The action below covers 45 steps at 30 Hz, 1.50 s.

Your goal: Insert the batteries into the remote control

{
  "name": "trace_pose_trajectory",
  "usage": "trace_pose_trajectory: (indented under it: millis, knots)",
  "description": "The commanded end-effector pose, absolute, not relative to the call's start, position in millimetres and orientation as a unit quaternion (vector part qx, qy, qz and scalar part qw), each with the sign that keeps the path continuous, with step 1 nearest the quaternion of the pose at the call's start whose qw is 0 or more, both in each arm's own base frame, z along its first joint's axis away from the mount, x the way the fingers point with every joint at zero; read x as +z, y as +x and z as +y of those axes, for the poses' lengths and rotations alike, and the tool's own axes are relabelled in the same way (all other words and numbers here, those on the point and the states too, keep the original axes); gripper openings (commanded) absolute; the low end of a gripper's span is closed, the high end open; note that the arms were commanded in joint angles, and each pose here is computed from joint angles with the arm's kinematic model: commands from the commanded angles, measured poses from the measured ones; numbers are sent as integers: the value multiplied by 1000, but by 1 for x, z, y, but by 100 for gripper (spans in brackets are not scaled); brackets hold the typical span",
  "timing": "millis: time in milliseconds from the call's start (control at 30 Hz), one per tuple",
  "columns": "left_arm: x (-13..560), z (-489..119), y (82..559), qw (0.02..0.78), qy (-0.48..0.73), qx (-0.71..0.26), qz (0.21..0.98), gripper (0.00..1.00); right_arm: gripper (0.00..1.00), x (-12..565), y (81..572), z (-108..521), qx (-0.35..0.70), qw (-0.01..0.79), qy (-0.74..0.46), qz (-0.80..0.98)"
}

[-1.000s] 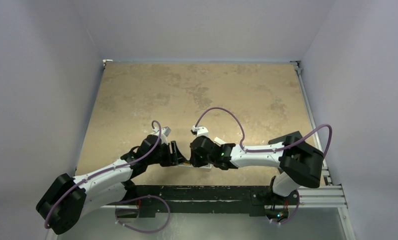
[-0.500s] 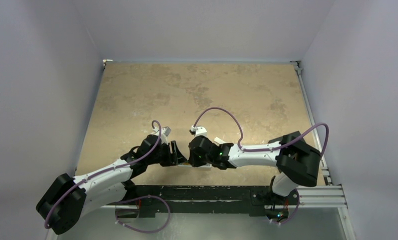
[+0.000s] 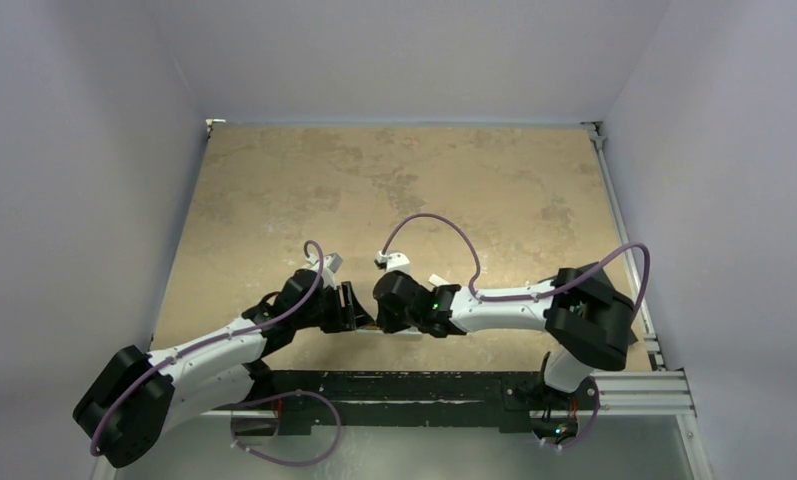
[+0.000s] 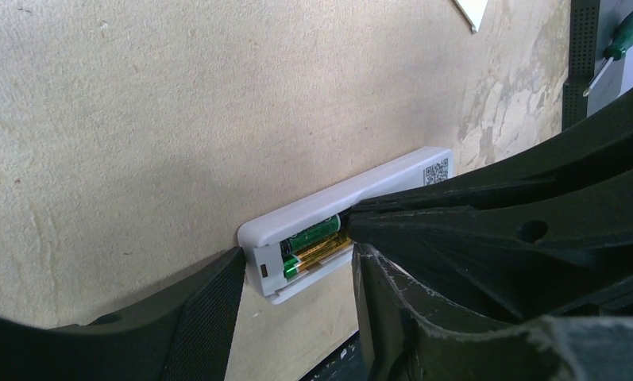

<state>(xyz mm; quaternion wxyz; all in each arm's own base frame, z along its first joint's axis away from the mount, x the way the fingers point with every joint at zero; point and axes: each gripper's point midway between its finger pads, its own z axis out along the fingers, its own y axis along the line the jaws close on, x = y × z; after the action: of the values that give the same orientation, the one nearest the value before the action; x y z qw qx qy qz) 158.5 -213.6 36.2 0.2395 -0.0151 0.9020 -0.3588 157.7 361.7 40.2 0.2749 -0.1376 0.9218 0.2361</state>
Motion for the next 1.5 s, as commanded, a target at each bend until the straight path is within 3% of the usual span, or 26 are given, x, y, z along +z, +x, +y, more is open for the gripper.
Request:
trace_pose_trajectory:
  millis: [0,567,1467]
  knots:
    - [45,-220,163,249,-10,-375,893,51,11,42,161,368,213,288,-148,922]
    - [44,-216,162,251,-5,-366,896,50,8,24,157,365,105,298,-195,929]
    - [53,-177,168,291,-70,-287,910,42,8,24,139,401,155,273,-214,925]
